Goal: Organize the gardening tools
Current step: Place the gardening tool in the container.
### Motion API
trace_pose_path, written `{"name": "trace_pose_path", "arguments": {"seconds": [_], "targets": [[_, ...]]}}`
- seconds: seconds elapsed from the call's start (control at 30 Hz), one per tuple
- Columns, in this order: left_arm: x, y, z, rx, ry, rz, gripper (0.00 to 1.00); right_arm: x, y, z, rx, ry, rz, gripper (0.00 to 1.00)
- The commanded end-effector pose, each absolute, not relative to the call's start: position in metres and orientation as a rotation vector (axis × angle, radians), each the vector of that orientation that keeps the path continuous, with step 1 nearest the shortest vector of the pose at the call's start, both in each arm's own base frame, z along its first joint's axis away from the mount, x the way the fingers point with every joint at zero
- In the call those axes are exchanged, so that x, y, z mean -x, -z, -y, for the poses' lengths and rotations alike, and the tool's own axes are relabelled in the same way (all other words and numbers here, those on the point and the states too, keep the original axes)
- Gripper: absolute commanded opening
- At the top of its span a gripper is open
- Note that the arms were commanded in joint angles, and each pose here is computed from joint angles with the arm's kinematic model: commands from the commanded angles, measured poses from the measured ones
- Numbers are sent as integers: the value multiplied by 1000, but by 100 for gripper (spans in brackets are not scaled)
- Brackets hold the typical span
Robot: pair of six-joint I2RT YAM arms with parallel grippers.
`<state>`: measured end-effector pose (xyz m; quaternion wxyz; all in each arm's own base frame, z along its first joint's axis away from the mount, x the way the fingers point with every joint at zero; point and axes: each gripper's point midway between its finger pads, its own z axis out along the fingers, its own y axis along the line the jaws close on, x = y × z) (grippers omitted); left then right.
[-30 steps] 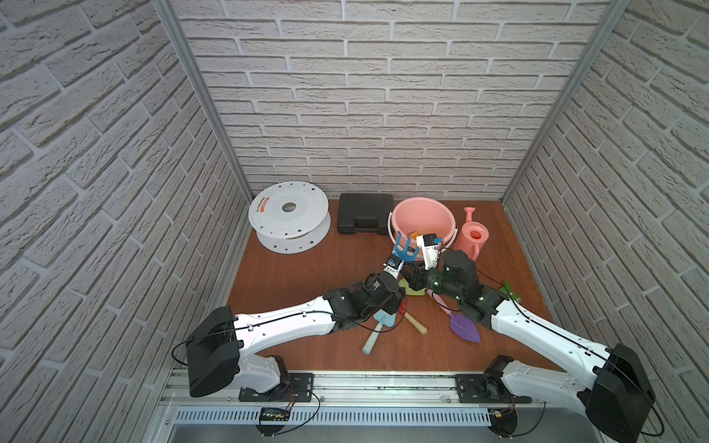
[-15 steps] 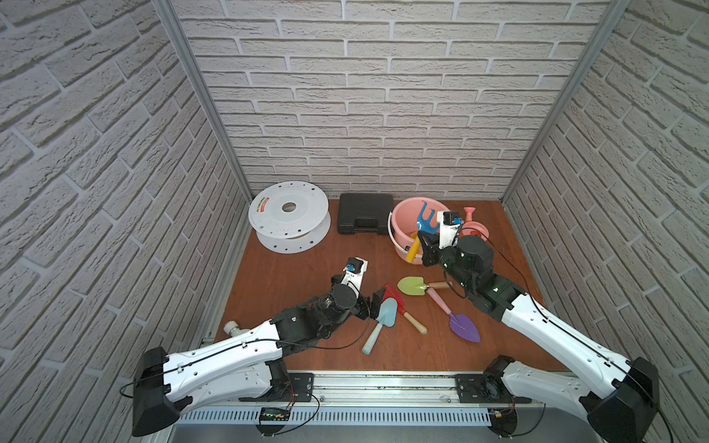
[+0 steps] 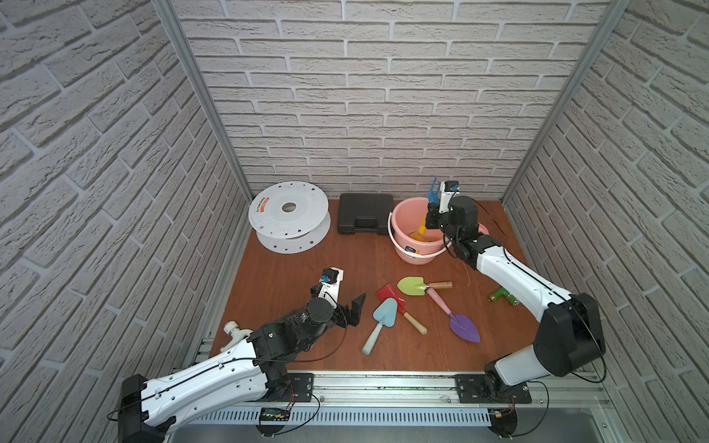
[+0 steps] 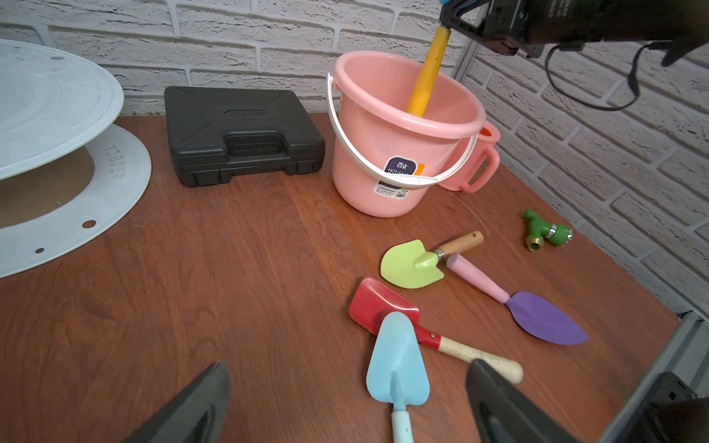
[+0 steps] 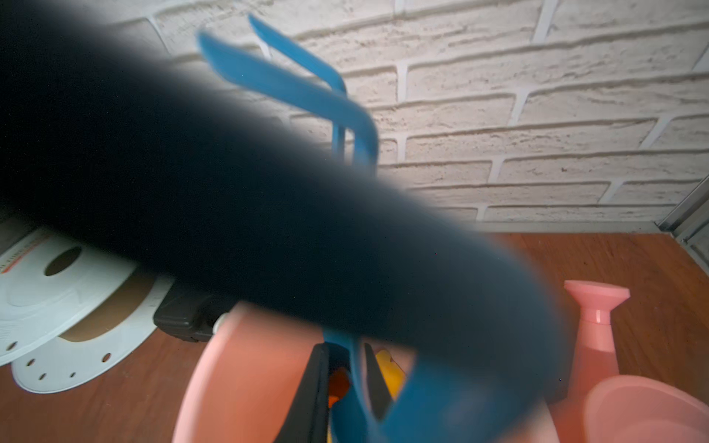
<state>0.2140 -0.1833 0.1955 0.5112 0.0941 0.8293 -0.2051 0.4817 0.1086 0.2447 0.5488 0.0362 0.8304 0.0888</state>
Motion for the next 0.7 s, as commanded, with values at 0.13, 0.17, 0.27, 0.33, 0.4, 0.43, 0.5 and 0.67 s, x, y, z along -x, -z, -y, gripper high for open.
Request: {"name": "trace_pose_path", "arguments": {"seconds": [0.13, 0.17, 0.27, 0.33, 0.4, 0.43, 0.5, 0.67], "targets": [[-212, -187, 176, -220, 497, -2006, 98, -497, -229, -107, -109, -258, -2008, 12], [-212, -186, 174, -217, 488, -2011, 98, -495, -230, -107, -105, -262, -2011, 23], [-213, -182, 170, -204, 464, -2024, 98, -487, -243, -108, -103, -285, -1996, 53], [-214, -180, 170, -205, 454, -2034, 98, -479, -257, -106, -108, -300, -1974, 60], [-216, -179, 171, -208, 446, -2045, 98, -468, -272, -104, -111, -310, -1956, 63], [-216, -178, 172, -212, 440, -2052, 98, -463, -279, -104, -105, -318, -1948, 63], [-218, -175, 173, -217, 421, -2073, 98, -450, -284, -103, -112, -333, -1960, 63], [-224, -159, 178, -254, 331, -2169, 98, -410, -280, -105, -143, -406, -2022, 63]]}}
